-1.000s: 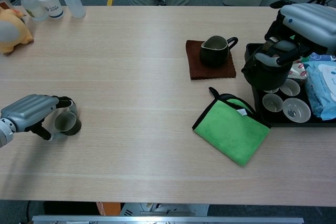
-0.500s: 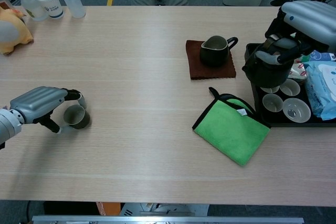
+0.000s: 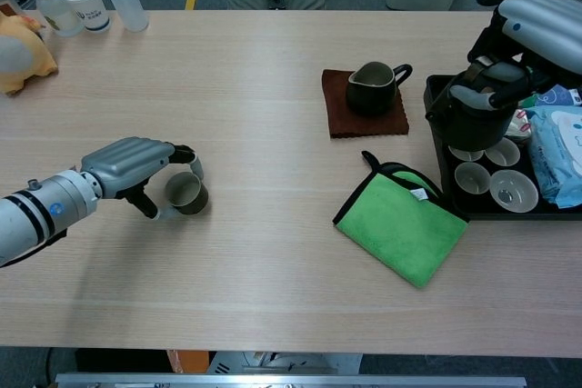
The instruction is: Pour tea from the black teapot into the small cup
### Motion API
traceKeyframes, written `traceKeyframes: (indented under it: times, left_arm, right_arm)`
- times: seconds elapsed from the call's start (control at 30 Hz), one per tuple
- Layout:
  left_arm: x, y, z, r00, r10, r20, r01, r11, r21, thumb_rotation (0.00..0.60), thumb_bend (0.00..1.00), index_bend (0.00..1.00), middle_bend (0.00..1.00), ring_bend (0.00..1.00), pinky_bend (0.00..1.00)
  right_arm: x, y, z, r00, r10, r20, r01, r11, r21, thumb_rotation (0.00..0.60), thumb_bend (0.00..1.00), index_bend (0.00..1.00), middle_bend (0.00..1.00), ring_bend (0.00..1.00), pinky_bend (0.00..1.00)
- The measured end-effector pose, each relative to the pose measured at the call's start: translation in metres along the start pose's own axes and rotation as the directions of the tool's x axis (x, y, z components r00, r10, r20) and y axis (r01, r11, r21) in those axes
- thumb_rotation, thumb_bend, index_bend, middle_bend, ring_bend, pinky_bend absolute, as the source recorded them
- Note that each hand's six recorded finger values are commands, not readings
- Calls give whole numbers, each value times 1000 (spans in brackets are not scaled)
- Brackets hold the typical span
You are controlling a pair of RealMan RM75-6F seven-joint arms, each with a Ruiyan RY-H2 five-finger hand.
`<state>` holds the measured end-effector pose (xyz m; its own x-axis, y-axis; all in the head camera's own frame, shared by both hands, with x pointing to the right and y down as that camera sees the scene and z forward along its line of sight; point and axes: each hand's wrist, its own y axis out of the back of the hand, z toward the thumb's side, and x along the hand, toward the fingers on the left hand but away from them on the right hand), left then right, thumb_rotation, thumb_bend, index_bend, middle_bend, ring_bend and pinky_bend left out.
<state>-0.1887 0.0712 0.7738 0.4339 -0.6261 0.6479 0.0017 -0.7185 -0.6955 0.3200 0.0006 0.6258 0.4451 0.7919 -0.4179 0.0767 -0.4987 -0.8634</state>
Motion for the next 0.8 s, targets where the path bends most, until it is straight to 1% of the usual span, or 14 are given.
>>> traceKeyframes:
  times: [0.23,0.53,0.8]
  left_arm:
    - [22,2,21,1000,-11,29,10,1000,9,600,266,365,220,209,206]
    - [46,3,33,1000,-19,19,19,1000,12,600,266,365,220,209,206]
    - [59,6,45,1000,-17,21,16,1000,5,600,266,365,220,209,206]
  right_arm:
    - [3,3,-3,1000,-4,7,4,1000,2,531,318,1000,909,856,0]
    - [5,8,-4,1000,-9,8,9,1000,4,532,318,1000,909,856,0]
    - [4,9,-6,1000,-10,12,10,1000,2,533,319,1000,909,856,0]
